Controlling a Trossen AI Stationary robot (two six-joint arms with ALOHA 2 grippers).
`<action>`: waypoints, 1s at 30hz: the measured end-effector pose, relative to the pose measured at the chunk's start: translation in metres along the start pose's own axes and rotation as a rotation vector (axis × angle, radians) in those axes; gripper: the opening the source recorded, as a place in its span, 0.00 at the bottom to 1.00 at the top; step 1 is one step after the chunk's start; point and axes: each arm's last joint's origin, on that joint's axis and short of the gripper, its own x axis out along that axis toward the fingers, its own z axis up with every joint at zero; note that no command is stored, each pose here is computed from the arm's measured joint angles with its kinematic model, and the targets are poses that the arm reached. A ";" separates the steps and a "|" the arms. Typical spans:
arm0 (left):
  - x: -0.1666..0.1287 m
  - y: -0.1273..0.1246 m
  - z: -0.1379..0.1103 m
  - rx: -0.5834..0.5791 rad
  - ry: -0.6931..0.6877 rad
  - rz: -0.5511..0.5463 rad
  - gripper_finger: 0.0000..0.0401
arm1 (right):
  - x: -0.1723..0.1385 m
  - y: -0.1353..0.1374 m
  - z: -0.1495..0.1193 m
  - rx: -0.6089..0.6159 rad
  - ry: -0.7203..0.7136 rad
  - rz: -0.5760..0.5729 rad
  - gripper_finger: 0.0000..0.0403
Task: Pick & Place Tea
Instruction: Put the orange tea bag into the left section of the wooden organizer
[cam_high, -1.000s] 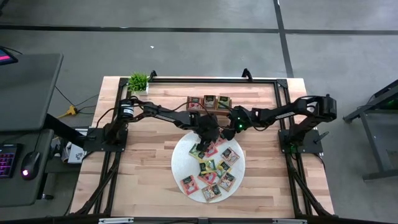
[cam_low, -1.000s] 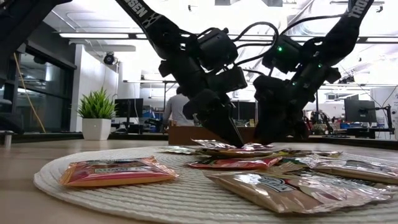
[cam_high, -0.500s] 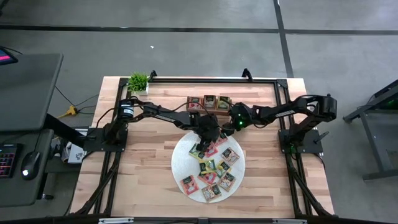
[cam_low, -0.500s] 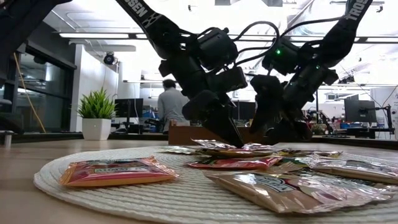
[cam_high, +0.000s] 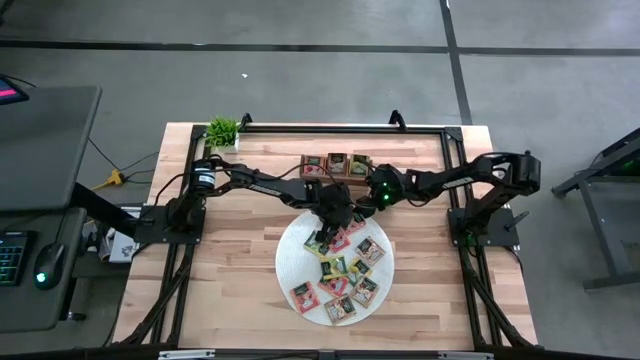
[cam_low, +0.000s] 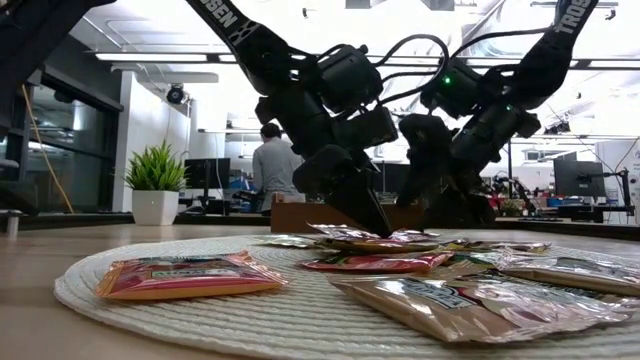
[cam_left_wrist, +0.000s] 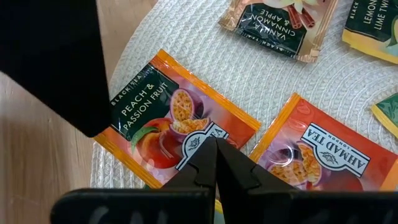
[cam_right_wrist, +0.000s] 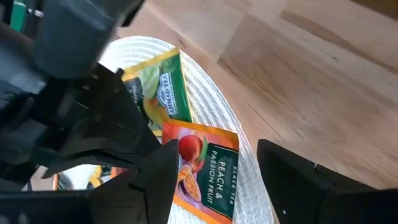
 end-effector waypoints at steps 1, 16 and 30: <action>0.000 0.000 0.000 0.000 0.000 0.000 0.00 | 0.002 -0.001 -0.001 0.003 0.007 -0.002 0.52; 0.000 -0.001 -0.001 -0.001 -0.001 -0.020 0.00 | 0.016 -0.005 -0.001 0.032 0.034 0.059 0.48; 0.001 -0.002 -0.002 -0.001 -0.001 -0.026 0.00 | 0.016 -0.006 -0.001 0.034 0.028 0.047 0.11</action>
